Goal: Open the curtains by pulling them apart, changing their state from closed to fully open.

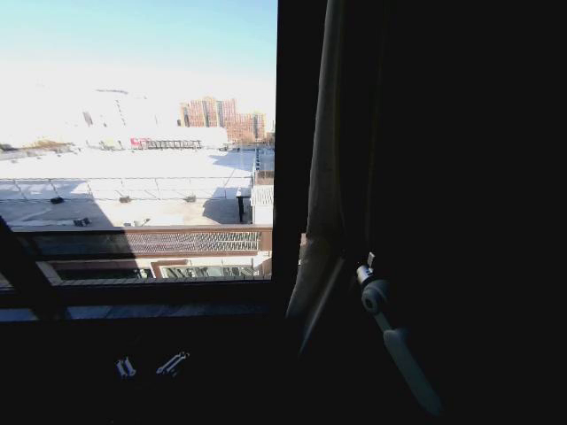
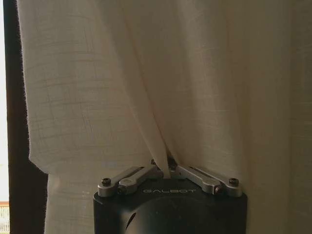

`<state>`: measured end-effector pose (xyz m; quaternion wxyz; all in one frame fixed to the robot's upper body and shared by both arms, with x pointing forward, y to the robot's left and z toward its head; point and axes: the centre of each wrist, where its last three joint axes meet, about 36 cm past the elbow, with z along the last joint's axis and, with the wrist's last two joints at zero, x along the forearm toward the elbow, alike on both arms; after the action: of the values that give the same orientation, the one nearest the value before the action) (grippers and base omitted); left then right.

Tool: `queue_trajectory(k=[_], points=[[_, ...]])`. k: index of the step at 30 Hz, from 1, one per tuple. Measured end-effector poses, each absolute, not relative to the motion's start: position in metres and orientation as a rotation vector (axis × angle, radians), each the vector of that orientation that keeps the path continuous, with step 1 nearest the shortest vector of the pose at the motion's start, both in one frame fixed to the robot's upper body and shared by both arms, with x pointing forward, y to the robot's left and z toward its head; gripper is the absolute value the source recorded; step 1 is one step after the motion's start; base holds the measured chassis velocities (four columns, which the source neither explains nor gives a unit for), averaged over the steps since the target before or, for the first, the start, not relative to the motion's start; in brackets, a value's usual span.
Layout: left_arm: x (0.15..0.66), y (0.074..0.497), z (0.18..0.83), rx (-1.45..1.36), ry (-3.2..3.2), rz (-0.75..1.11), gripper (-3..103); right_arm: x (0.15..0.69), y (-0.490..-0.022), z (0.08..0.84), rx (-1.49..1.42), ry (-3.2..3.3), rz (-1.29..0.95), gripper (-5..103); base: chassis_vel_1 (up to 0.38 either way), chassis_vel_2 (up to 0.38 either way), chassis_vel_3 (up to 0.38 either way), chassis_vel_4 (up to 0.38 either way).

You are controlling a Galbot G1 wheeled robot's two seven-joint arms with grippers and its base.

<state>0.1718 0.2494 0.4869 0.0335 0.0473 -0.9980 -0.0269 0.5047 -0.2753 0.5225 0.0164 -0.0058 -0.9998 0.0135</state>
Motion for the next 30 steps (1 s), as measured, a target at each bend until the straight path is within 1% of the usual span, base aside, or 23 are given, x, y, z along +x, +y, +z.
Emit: queue_trajectory(k=[4,7,11,15,19,20,23,25,28,30], points=[[0.172,0.249,0.487,0.140,-3.070,-0.084,100,0.502,-0.275,0.521,-0.018,-3.107,0.044,0,-0.312,-0.321,0.300,0.321],[0.172,0.249,0.487,0.134,-3.070,-0.082,100,0.500,-0.277,0.520,-0.022,-3.106,0.049,0,-0.184,-0.223,0.153,0.213],[0.171,0.249,0.487,0.130,-3.065,-0.081,100,0.499,-0.279,0.518,-0.035,-3.104,0.048,0,-0.054,-0.070,0.082,0.024],[0.170,0.249,0.486,0.127,-3.061,-0.085,100,0.503,-0.292,0.518,-0.111,-3.090,0.036,0,0.000,0.000,0.000,0.000],[0.170,0.249,0.486,0.128,-3.062,-0.079,100,0.506,-0.332,0.519,-0.278,-3.066,0.062,0,0.036,0.056,-0.039,-0.027],[0.170,0.249,0.486,0.128,-3.062,-0.079,100,0.506,-0.332,0.519,-0.278,-3.066,0.062,0,0.028,0.063,-0.051,-0.026],[0.170,0.248,0.486,0.106,-3.064,-0.069,100,0.505,-0.359,0.524,-0.410,-3.052,0.083,0,0.009,0.021,-0.009,-0.009],[0.170,0.247,0.486,0.101,-3.065,-0.066,100,0.504,-0.366,0.526,-0.446,-3.046,0.088,0,0.000,0.000,0.000,0.000],[0.172,0.246,0.486,0.091,-3.071,-0.058,100,0.501,-0.391,0.532,-0.578,-3.002,0.106,0,0.000,0.000,0.000,0.000],[0.172,0.246,0.486,0.090,-3.072,-0.058,100,0.501,-0.397,0.533,-0.612,-2.991,0.111,0,0.000,0.000,0.000,0.000]])
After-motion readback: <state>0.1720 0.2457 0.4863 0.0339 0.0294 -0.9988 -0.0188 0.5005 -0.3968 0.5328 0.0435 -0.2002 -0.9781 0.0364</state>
